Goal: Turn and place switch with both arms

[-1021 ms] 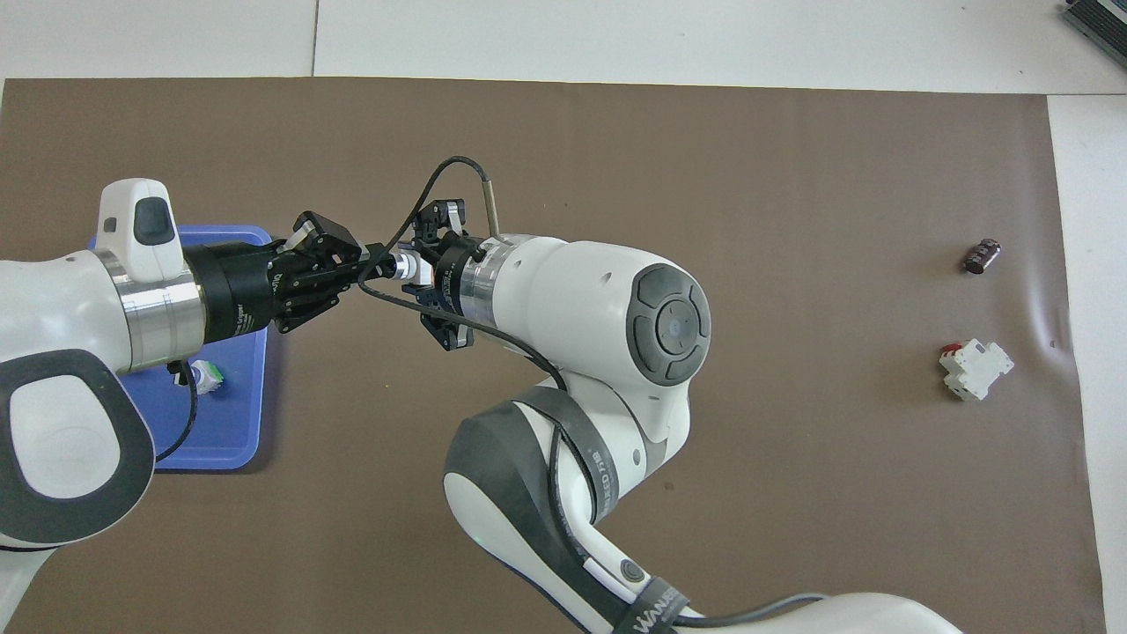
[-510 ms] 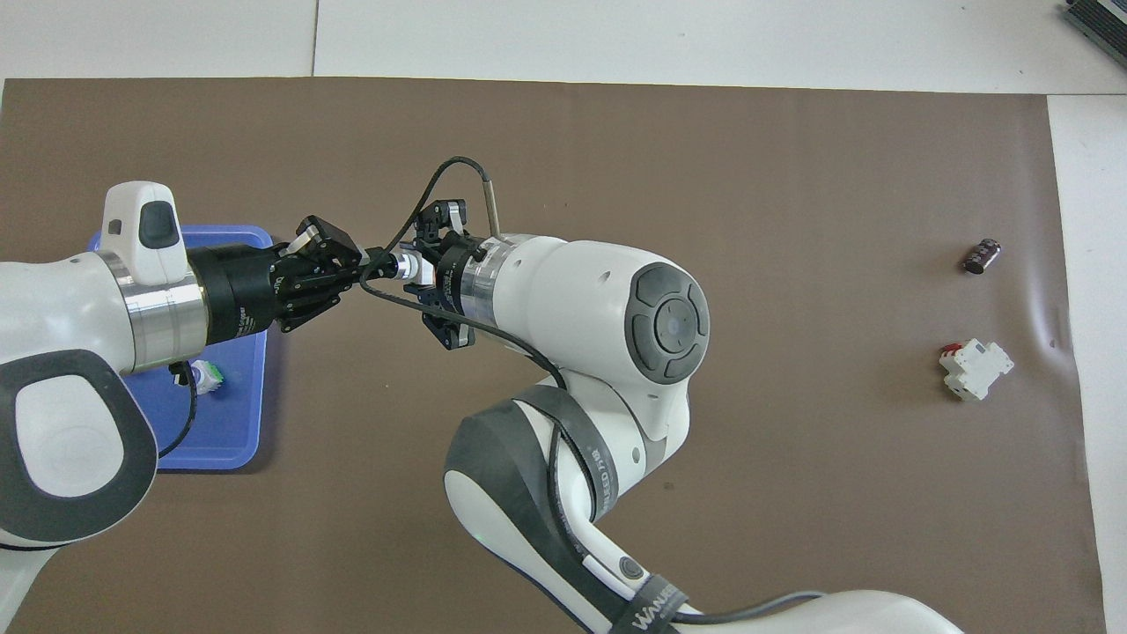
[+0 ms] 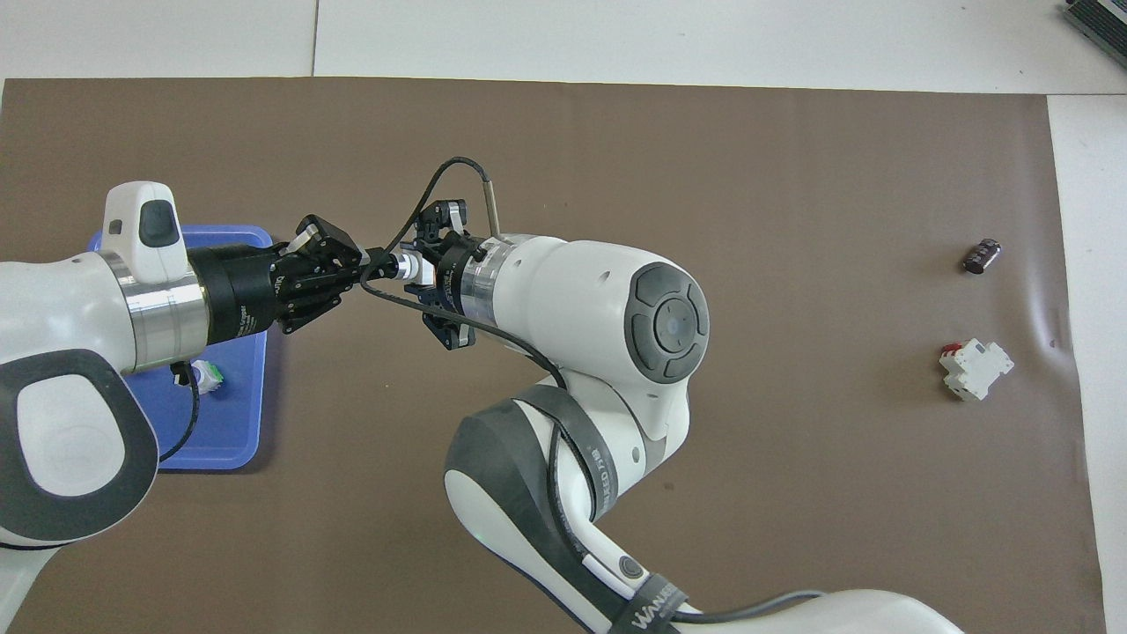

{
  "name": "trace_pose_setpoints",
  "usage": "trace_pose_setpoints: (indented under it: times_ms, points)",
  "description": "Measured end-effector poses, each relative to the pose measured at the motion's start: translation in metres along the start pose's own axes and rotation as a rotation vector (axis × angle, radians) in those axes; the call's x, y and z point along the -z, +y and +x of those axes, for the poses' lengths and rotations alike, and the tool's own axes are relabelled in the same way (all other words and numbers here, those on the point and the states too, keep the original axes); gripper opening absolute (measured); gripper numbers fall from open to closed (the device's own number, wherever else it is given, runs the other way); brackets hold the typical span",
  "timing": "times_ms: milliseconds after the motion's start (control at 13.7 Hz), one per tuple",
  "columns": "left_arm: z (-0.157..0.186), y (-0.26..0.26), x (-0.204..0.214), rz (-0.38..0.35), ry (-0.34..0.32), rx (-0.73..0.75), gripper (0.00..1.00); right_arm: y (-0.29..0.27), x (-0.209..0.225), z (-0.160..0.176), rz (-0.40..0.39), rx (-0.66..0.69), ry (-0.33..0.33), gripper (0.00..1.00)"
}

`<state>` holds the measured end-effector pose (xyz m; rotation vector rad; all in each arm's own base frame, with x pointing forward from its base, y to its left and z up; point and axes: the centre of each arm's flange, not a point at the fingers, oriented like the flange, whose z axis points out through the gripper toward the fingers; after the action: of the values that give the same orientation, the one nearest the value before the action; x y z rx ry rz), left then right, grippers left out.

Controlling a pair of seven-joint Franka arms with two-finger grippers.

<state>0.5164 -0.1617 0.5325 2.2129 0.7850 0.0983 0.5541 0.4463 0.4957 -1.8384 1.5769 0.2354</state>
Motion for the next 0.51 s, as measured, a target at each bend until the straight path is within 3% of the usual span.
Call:
trace_pose_setpoints:
  times_ms: [510]
  points:
    - [0.0004,-0.0008,-0.0020,0.003,-0.001,0.371,0.10,-0.0010,0.0000,0.0018,0.001,0.001,0.004,0.42]
